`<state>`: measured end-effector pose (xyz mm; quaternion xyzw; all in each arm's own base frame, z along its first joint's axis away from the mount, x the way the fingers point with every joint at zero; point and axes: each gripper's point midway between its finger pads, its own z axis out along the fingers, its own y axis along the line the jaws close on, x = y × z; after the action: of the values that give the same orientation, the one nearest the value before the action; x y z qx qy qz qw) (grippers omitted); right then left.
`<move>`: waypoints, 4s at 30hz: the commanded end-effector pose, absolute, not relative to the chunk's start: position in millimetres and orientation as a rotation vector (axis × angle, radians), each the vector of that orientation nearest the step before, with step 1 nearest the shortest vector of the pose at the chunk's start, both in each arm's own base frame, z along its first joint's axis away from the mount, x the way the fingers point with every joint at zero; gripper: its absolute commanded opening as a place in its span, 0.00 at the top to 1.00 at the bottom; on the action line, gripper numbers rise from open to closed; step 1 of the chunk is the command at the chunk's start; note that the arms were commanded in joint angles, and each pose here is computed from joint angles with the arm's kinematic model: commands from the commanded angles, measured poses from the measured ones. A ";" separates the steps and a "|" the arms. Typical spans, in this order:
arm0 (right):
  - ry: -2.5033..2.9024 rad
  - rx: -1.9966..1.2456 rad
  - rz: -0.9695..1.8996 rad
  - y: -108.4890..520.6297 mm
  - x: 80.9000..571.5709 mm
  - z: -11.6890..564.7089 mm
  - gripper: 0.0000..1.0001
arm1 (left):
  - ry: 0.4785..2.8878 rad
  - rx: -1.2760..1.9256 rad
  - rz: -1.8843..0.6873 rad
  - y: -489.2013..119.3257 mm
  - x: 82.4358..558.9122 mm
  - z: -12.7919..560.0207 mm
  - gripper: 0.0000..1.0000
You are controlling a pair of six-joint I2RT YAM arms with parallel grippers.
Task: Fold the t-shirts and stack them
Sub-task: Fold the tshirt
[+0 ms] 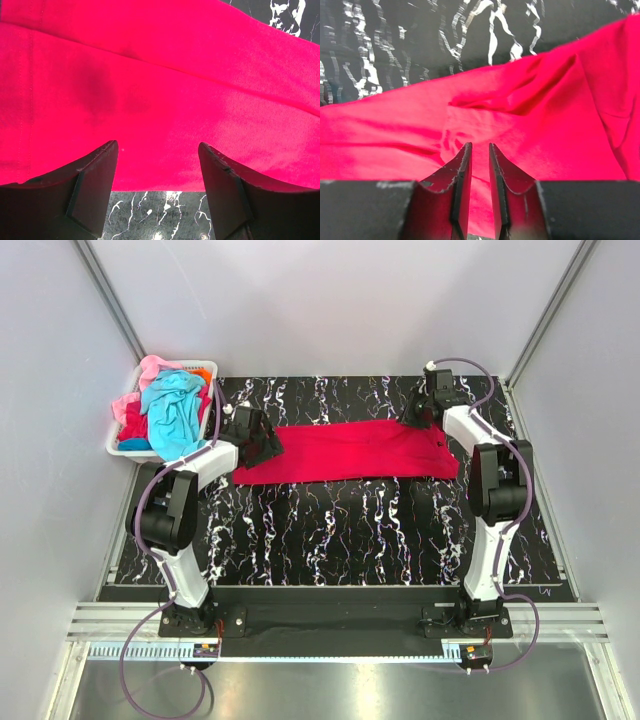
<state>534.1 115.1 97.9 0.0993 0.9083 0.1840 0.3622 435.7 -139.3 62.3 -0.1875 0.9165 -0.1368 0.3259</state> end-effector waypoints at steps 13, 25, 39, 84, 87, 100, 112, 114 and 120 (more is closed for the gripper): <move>2.446 0.377 0.412 108.9 541.3 51.5 0.75 | 2.350 -0.480 -0.377 -140.9 448.3 78.3 0.30; 2.400 0.346 0.481 122.0 580.8 54.6 0.76 | 2.360 -0.479 -0.354 -138.6 450.6 75.3 0.30; 2.440 0.230 0.736 152.4 574.9 46.8 0.81 | 2.355 -0.475 -0.349 -137.0 455.1 80.6 0.30; 2.755 0.613 0.163 78.7 483.3 1.5 0.57 | 2.695 -0.734 -0.043 -99.5 451.0 12.2 0.31; 2.742 0.625 0.132 74.1 492.8 7.5 0.56 | 2.716 -0.753 -0.005 -93.7 428.3 12.3 0.31; 2.759 0.570 0.142 77.3 530.5 3.5 0.55 | 2.909 -0.548 0.023 -161.1 306.2 -11.1 0.31; 2.727 0.589 0.294 92.3 561.6 5.9 0.55 | 3.189 -0.020 -0.064 -221.9 147.4 -47.9 0.33; 2.719 0.581 0.313 95.4 564.7 8.3 0.55 | 3.220 0.117 -0.165 -241.6 131.7 -44.3 0.33; 2.714 0.579 0.351 100.0 567.2 9.7 0.55 | 3.244 0.673 -0.484 -299.6 96.8 -31.0 0.34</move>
<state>570.1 97.7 25.1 0.1988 0.9540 0.1166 0.1916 192.3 -303.2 14.3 0.1214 0.9792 -0.1253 0.1035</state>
